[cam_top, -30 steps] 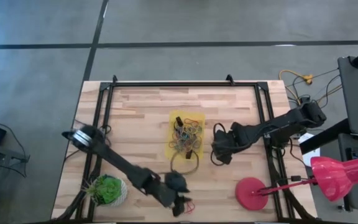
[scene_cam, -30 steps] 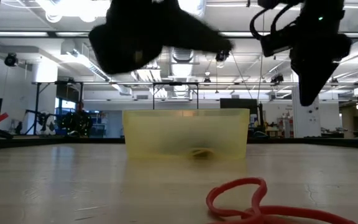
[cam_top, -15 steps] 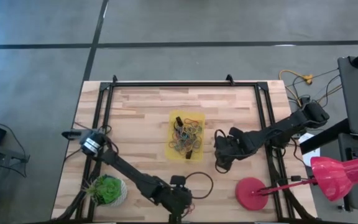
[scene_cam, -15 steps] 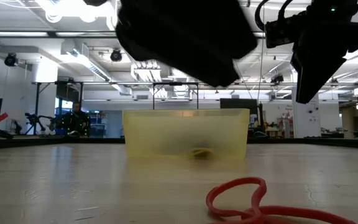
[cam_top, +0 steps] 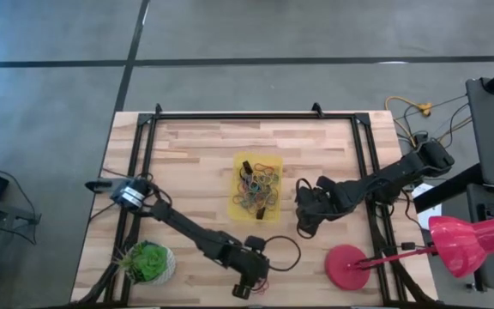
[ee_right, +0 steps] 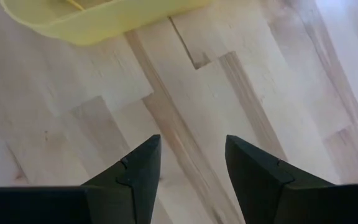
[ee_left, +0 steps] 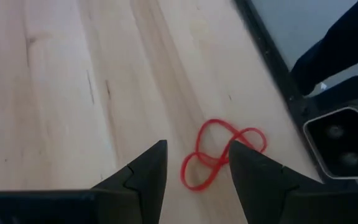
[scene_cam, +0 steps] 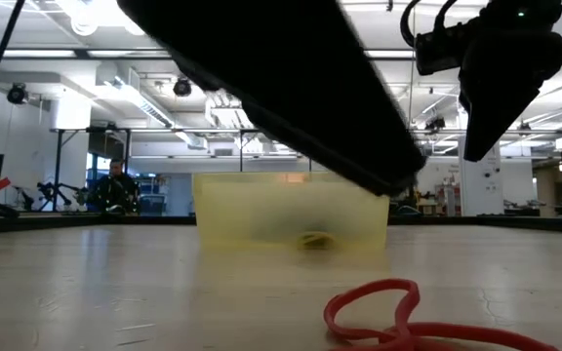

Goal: Pick and place rubber bands into bin
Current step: Put the red rubber band into the yellow bin

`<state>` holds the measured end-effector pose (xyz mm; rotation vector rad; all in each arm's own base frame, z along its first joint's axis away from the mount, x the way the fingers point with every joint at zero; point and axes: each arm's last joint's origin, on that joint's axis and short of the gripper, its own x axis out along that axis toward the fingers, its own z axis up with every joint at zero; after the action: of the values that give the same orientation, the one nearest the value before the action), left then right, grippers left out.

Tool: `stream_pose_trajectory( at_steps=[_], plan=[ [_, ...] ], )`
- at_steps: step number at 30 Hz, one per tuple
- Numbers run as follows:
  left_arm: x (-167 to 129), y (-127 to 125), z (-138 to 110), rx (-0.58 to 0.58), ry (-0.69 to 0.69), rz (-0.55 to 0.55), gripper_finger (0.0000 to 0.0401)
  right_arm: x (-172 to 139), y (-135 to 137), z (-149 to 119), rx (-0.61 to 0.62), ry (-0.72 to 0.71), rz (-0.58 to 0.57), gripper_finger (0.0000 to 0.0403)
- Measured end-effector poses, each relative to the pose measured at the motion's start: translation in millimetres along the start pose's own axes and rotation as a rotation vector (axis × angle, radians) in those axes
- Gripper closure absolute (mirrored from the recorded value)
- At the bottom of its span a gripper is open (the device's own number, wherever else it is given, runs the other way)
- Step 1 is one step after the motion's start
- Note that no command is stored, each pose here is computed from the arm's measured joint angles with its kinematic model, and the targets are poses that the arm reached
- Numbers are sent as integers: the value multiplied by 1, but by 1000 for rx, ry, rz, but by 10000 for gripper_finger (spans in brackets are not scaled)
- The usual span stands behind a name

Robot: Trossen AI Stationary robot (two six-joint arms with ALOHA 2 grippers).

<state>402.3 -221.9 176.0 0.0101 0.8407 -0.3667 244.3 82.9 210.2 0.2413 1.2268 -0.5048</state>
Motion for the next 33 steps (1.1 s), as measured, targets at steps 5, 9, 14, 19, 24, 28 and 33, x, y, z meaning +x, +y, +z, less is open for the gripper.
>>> stream_pose_trajectory(
  at_steps=[5,9,14,19,24,28,33],
  plan=[
    [10,0,-3,-2,-6,-21,246,0,0,0,-1,1,-3,236],
    [19,1,-9,-7,8,-14,246,0,0,0,-1,1,-3,236],
    [19,4,-10,18,20,-3,251,1,0,-1,-5,2,-4,236],
    [21,6,-19,23,79,-5,294,1,0,-1,-10,1,-4,236],
    [24,8,-27,18,61,-21,343,1,0,-1,-16,1,-4,236],
    [24,7,-28,12,62,-25,374,1,-1,0,-33,-6,-12,236],
    [15,7,-21,-15,110,-13,398,1,-2,0,-30,-17,-24,236]
  ],
)
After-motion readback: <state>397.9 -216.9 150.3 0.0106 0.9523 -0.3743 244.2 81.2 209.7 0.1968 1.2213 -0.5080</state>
